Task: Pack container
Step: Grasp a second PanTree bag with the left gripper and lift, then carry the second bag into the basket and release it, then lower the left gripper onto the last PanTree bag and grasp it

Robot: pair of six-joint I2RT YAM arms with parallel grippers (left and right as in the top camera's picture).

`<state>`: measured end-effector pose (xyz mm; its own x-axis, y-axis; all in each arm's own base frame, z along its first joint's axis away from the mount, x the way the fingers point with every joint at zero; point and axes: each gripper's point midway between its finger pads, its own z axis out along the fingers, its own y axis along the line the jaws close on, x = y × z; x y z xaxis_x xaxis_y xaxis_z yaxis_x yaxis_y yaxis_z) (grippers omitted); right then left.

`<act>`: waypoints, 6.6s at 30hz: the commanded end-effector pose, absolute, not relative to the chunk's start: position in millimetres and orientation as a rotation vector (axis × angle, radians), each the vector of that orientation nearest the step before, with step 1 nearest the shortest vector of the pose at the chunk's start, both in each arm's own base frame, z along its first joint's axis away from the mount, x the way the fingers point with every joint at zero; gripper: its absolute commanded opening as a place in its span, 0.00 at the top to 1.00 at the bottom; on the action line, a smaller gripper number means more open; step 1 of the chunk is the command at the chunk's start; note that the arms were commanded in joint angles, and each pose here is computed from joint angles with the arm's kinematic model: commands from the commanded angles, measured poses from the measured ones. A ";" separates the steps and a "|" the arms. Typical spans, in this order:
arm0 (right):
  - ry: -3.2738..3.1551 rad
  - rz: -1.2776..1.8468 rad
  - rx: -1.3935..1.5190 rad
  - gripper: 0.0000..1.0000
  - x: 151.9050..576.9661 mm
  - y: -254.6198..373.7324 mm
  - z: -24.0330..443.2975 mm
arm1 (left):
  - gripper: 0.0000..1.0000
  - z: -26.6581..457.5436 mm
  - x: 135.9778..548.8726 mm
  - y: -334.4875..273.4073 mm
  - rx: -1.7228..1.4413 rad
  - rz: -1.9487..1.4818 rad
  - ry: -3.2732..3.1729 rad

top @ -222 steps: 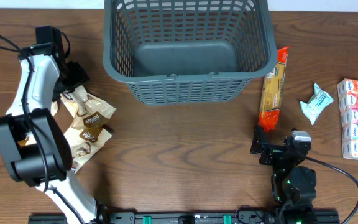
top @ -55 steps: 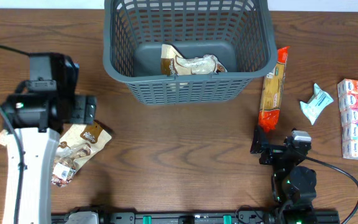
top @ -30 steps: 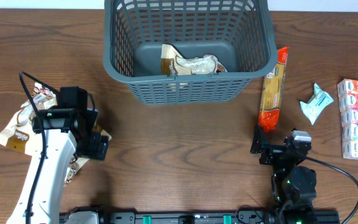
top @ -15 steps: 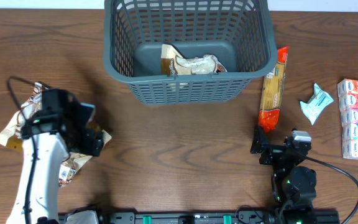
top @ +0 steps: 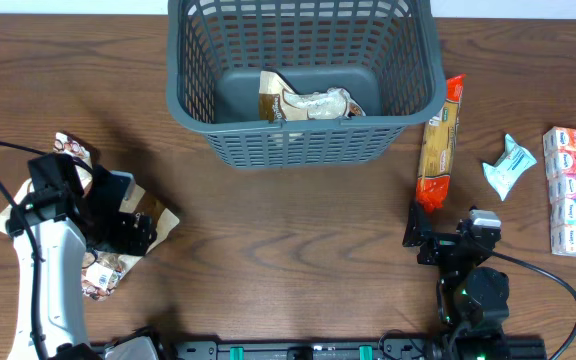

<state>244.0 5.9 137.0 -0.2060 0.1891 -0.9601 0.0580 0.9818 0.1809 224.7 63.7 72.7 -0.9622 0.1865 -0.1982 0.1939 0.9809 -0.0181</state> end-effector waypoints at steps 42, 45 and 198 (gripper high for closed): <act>1.785 0.110 0.167 0.01 244.0 6.8 134.6 | 0.01 -6.8 197.3 96.6 0.544 -0.046 3.140; 1.785 0.110 0.167 0.01 244.0 6.8 134.7 | 0.02 -9.1 201.1 92.8 0.539 -0.082 3.121; 1.783 0.116 0.162 0.01 244.1 8.0 135.2 | 0.01 118.5 293.1 207.2 0.127 0.400 2.882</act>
